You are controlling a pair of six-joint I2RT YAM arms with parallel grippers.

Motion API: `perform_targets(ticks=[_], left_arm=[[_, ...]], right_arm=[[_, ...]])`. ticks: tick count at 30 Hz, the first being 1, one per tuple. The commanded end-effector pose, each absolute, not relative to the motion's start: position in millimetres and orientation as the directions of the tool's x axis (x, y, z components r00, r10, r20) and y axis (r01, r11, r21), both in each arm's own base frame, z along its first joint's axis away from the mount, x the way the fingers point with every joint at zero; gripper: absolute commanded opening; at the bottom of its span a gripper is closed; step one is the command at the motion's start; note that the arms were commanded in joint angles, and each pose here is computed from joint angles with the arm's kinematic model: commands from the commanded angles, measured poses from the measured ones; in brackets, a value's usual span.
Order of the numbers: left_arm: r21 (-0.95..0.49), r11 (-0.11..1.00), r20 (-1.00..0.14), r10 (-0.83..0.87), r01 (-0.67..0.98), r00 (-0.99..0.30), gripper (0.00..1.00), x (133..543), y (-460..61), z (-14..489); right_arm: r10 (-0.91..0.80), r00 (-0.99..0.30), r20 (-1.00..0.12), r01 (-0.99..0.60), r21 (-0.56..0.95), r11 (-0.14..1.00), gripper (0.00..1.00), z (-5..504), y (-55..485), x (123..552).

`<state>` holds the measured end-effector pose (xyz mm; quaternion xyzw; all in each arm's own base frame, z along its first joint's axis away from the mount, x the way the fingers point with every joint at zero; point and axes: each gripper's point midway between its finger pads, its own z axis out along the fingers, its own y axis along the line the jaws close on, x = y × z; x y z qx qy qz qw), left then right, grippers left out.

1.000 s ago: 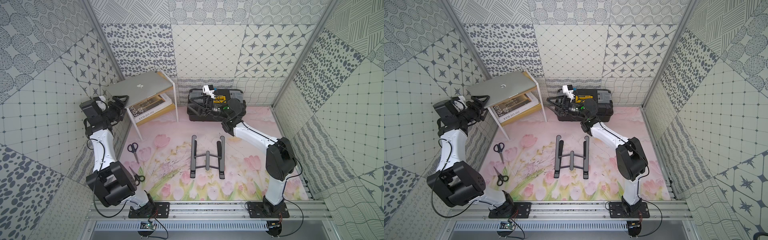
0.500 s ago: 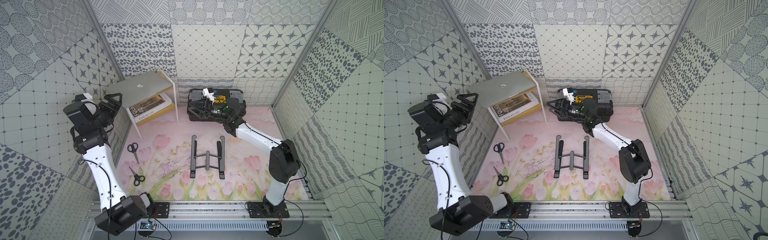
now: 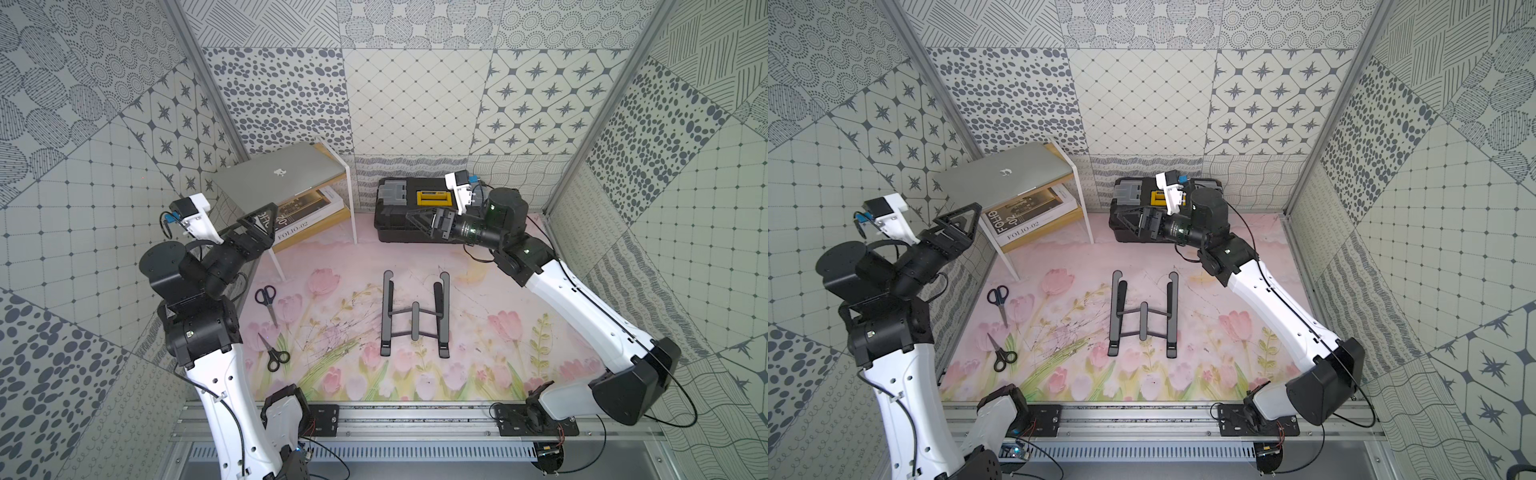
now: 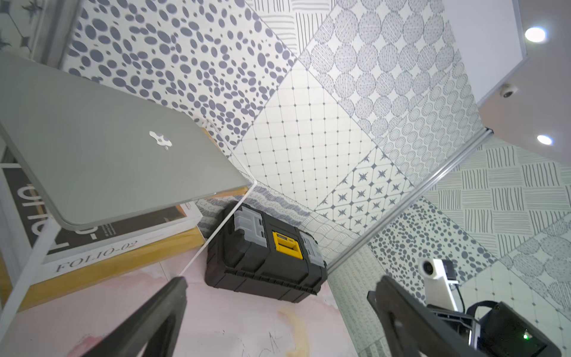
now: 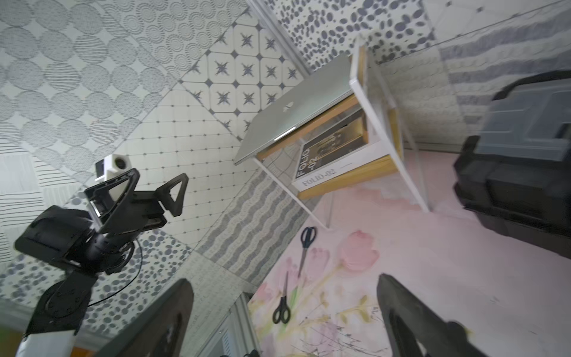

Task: Close the laptop lid and set it aside
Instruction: Reset both arms

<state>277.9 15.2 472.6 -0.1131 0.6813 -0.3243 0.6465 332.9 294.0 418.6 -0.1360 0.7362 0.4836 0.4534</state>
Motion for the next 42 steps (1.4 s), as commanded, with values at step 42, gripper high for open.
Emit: perform_targets(ticks=[42], left_arm=[[-0.175,0.984,-0.952,-0.168,0.006,-0.254,0.99,369,3,138]], right_arm=[[0.016,-0.059,-0.998,0.117,0.009,0.993,0.97,147,-4,356]])
